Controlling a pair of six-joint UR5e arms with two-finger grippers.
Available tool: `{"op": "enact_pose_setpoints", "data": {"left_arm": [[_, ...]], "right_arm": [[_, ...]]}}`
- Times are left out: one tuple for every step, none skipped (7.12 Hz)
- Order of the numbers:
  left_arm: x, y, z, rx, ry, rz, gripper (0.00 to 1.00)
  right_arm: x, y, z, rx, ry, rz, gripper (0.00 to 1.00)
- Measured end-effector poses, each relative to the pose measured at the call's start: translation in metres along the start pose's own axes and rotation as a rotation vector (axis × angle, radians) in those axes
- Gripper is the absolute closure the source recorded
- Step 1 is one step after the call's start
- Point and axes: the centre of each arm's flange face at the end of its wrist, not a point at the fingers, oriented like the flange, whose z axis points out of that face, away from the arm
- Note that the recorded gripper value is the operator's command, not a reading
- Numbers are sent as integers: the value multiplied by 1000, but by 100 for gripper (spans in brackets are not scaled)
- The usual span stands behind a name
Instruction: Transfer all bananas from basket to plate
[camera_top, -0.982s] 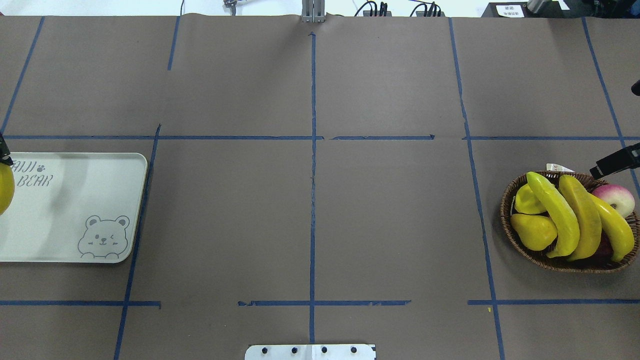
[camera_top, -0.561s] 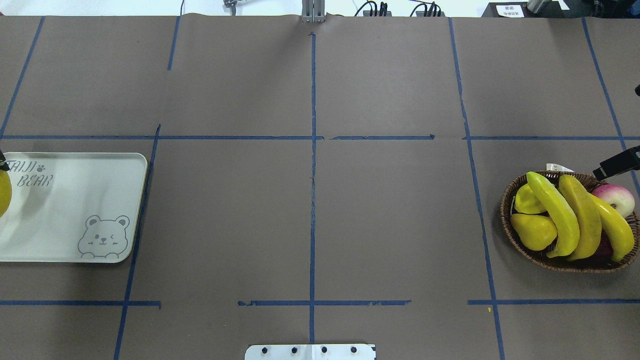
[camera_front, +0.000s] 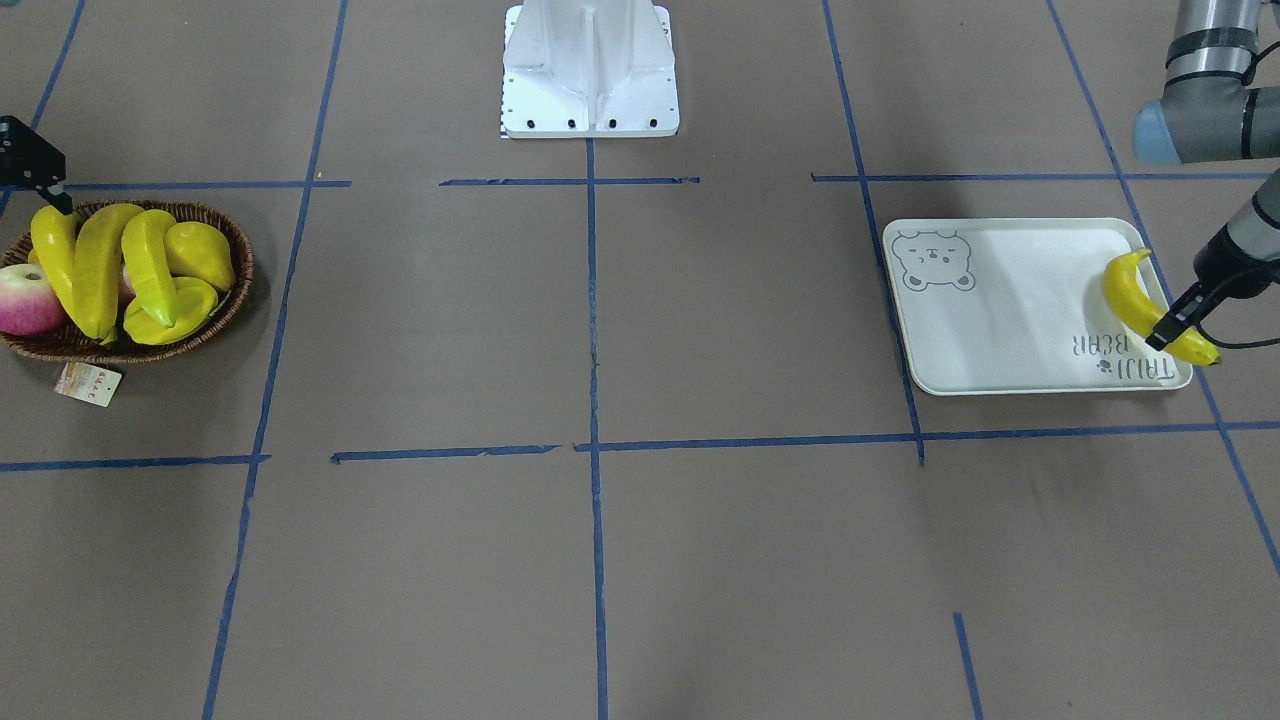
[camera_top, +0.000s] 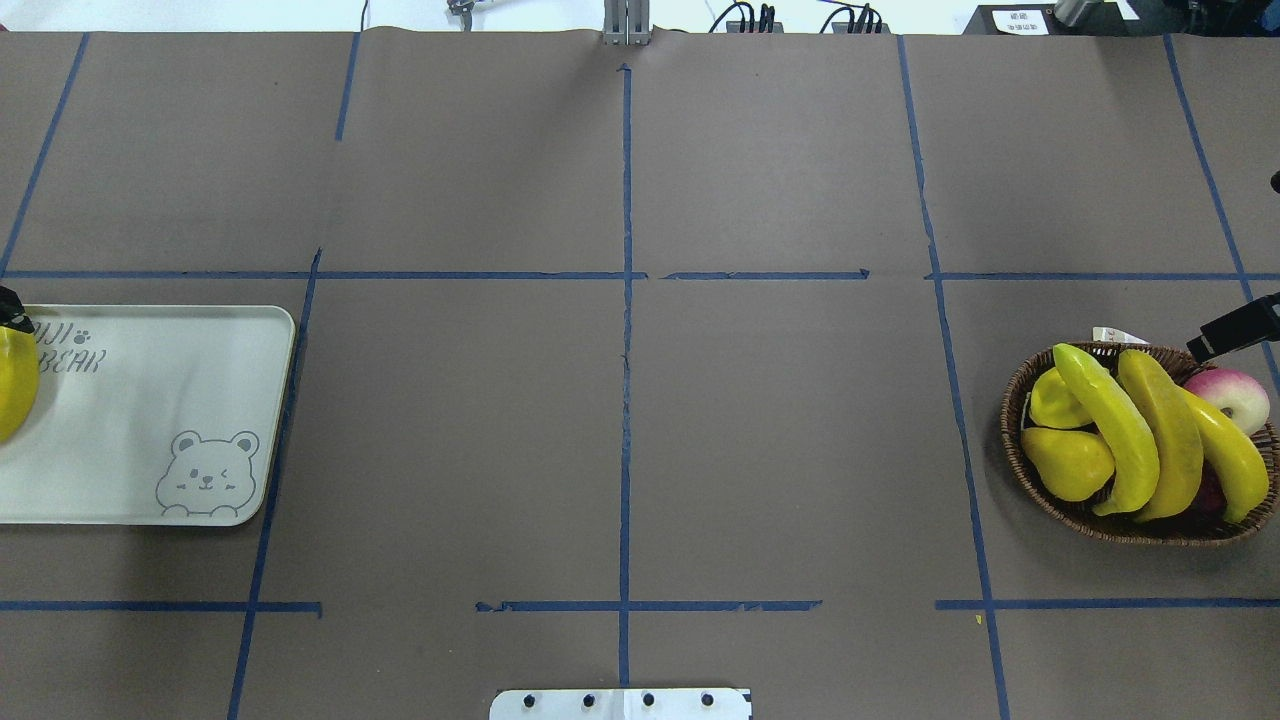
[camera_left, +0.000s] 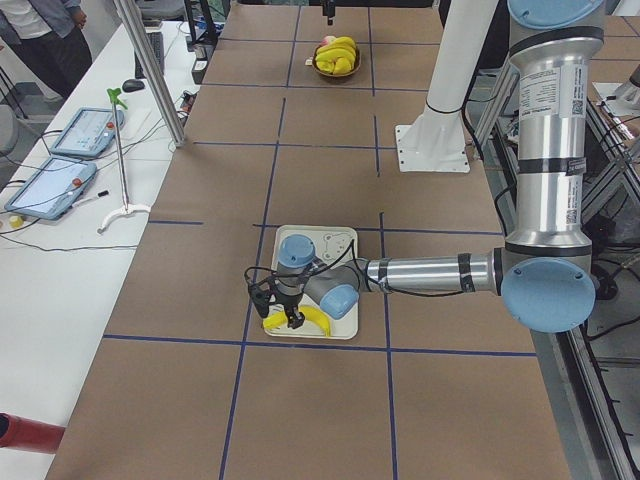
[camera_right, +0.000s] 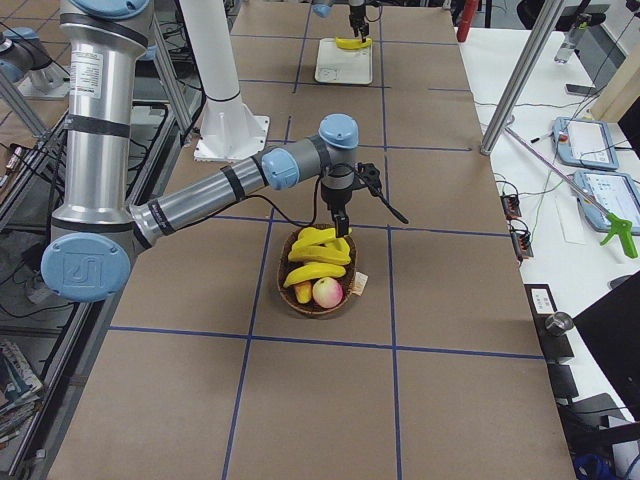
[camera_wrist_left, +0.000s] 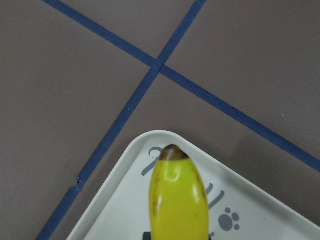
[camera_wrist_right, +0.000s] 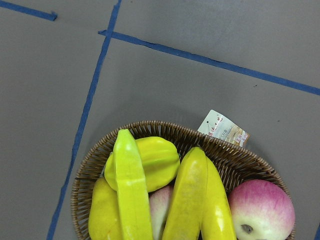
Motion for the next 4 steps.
{"op": "enact_pose_setpoints", "data": {"left_arm": [[7, 4, -9, -21, 31, 44, 0], [22, 9, -29, -47, 86, 81, 0], [39, 12, -54, -49, 140, 106, 0], [51, 15, -71, -43, 173, 126, 0]], "right_arm": [[-1, 0, -1, 2, 0, 2, 0], [-2, 0, -3, 6, 0, 12, 0], [-4, 0, -5, 15, 0, 45, 1], [-6, 2, -8, 32, -3, 101, 1]]}}
